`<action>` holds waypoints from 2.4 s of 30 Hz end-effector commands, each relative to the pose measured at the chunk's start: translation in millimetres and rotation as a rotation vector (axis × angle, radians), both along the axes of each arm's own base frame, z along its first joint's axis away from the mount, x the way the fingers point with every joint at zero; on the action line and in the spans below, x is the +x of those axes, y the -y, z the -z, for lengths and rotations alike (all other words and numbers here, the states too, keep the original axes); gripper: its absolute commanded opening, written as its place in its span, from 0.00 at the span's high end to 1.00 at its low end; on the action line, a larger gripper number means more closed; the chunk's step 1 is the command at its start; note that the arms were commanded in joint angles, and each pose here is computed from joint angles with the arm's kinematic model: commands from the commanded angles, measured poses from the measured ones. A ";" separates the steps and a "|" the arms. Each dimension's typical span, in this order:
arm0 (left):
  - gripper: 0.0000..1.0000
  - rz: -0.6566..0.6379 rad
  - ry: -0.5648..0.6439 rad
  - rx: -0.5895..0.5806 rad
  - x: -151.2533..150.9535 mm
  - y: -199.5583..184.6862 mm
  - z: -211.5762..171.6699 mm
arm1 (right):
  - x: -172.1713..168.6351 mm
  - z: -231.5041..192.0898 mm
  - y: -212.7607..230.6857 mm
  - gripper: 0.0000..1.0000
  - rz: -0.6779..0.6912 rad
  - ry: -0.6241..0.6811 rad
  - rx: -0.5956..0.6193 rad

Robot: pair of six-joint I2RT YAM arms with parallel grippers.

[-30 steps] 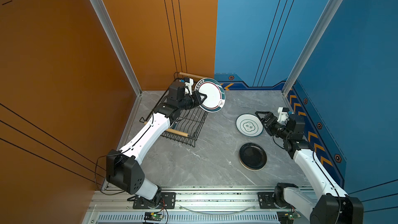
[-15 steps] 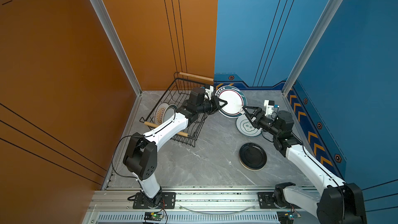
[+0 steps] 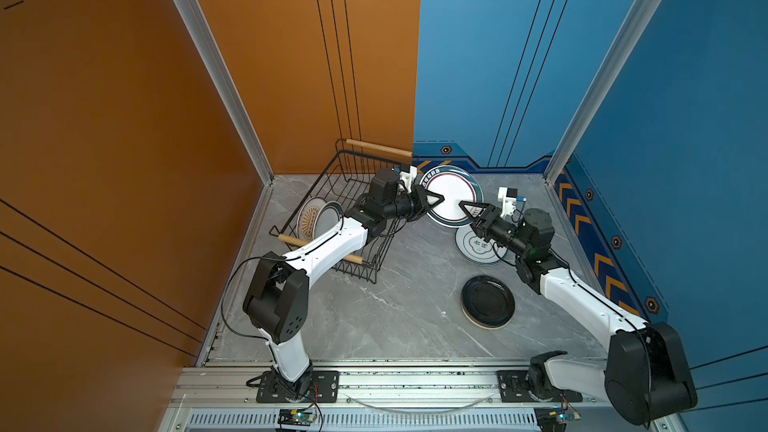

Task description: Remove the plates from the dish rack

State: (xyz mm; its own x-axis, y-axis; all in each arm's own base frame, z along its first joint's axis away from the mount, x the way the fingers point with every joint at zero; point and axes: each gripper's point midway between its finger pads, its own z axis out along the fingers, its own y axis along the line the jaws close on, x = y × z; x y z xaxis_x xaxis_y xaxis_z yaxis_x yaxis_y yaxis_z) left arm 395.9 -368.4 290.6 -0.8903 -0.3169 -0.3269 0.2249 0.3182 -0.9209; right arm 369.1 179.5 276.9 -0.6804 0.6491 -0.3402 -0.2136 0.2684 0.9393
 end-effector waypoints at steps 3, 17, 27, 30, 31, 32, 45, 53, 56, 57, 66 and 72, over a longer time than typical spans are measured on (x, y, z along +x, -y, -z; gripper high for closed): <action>1.00 0.076 0.036 -0.047 -10.5 21.0 -16.4 | -0.8 -33.8 -13.0 0.63 -0.073 0.108 0.083; 0.60 0.076 0.053 -0.033 -8.8 15.3 -11.9 | 0.5 -25.6 -8.6 0.92 -0.057 0.094 -0.004; 0.41 0.037 0.134 0.095 -15.4 -22.9 -21.8 | -0.9 -44.3 18.3 0.96 -0.009 0.104 -0.278; 0.38 -0.003 0.152 0.206 -16.9 -49.1 -18.6 | -1.7 -53.2 36.0 0.96 0.027 0.102 -0.356; 0.38 -0.019 0.159 0.240 -17.3 -59.3 -19.4 | -1.4 -53.1 41.8 0.96 0.040 0.095 -0.377; 0.38 -0.035 0.143 0.296 -20.3 -72.0 -14.1 | -1.3 -53.7 50.1 0.96 0.060 0.088 -0.401; 0.13 -0.298 0.133 0.660 -35.2 -212.2 -3.3 | -9.4 1.3 156.4 0.96 0.298 -0.153 -0.664; 0.02 -0.378 0.115 0.728 -33.5 -251.5 5.7 | -9.3 65.8 180.7 0.97 0.311 -0.349 -0.726; 0.02 -0.407 0.097 0.755 -31.9 -262.5 12.8 | -8.7 88.6 186.3 0.97 0.312 -0.415 -0.747; 0.02 -0.422 0.094 0.772 -31.1 -267.2 15.2 | -8.7 95.4 188.2 0.98 0.313 -0.434 -0.756; 0.02 -0.461 0.100 0.800 -31.8 -277.8 13.8 | -4.9 128.1 193.4 0.97 0.295 -0.493 -0.778; 0.02 -0.462 0.053 0.771 -35.9 -277.2 17.9 | -0.3 148.8 188.5 0.96 0.261 -0.551 -0.736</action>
State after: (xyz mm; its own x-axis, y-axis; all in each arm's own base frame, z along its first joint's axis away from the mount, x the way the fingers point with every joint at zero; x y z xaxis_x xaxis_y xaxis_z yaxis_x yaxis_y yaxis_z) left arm 367.2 -95.2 277.5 -0.6888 -0.2956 -0.6619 -0.0138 0.9183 -0.3956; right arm 361.1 -8.6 131.9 -0.7353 0.5482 -0.3984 0.3654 0.8158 0.4483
